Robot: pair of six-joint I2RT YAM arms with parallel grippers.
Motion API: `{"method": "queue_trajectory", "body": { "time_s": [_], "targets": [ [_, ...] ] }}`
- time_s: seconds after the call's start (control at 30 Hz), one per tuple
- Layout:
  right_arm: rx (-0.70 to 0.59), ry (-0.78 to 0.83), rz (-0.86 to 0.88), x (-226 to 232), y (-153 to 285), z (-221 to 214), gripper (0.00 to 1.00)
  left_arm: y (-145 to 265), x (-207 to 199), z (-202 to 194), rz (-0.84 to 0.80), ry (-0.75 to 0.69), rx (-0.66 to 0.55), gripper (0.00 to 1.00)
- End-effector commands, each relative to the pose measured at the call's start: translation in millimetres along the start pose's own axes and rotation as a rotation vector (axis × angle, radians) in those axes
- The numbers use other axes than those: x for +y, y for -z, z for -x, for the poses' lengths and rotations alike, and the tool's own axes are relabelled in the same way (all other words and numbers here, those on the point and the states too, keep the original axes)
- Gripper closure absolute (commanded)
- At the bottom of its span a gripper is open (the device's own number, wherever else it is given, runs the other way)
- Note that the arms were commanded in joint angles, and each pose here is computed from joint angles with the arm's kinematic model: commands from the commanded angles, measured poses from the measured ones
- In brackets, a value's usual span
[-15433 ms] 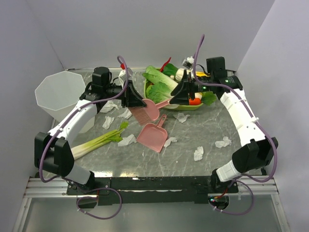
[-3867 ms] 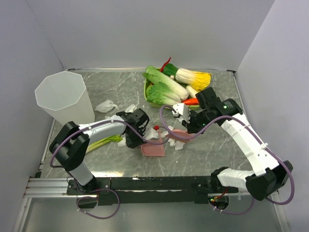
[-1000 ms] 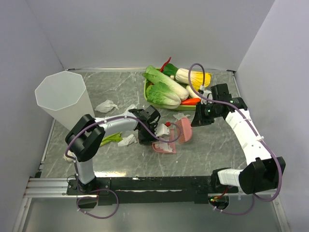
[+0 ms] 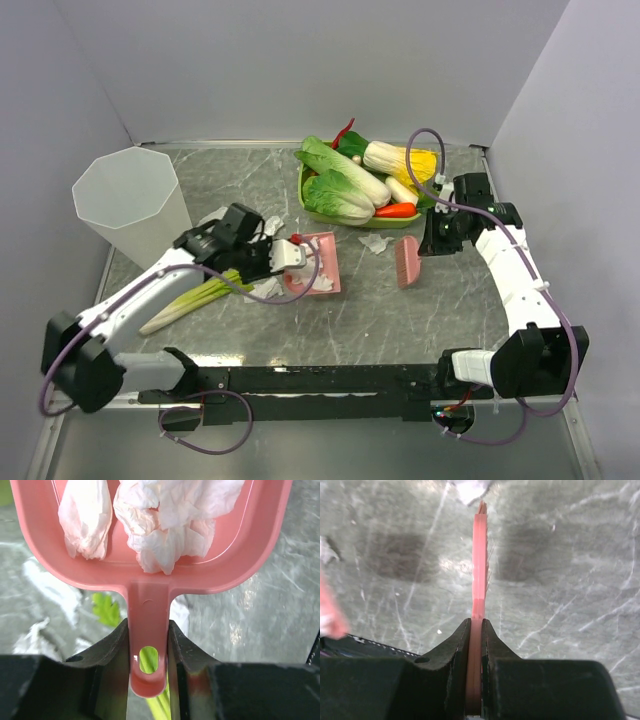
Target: Sweep away the paper scraps from the table
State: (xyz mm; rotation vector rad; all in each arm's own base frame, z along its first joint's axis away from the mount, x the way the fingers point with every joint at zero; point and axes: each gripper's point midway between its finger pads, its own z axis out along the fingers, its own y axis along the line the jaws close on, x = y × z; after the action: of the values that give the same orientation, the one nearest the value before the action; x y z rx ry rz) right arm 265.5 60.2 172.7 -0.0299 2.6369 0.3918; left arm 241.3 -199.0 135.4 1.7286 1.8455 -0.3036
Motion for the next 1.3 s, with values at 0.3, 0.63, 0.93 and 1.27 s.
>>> {"method": "queue_trajectory", "body": {
  "time_s": [0.3, 0.63, 0.93, 1.27],
  "targets": [
    [0.042, -0.004, 0.066, 8.5, -10.2, 3.5, 1.0, 108.6, 30.8, 0.0, 0.283, 0.189, -0.101, 0.99],
    [0.099, -0.045, 0.109, 13.6, -23.0, -13.0, 1.0, 207.1, 88.6, -17.0, 0.663, 0.567, -0.221, 0.99],
    [0.098, -0.071, 0.148, 21.0, -28.4, -7.6, 1.0, 295.0, 111.3, -53.9, 1.024, 0.804, -0.187, 0.99],
    [0.105, -0.09, 0.174, 26.2, -29.6, -4.3, 1.0, 365.0, 112.8, -100.6, 1.268, 1.044, -0.085, 0.99]
  ]
}}
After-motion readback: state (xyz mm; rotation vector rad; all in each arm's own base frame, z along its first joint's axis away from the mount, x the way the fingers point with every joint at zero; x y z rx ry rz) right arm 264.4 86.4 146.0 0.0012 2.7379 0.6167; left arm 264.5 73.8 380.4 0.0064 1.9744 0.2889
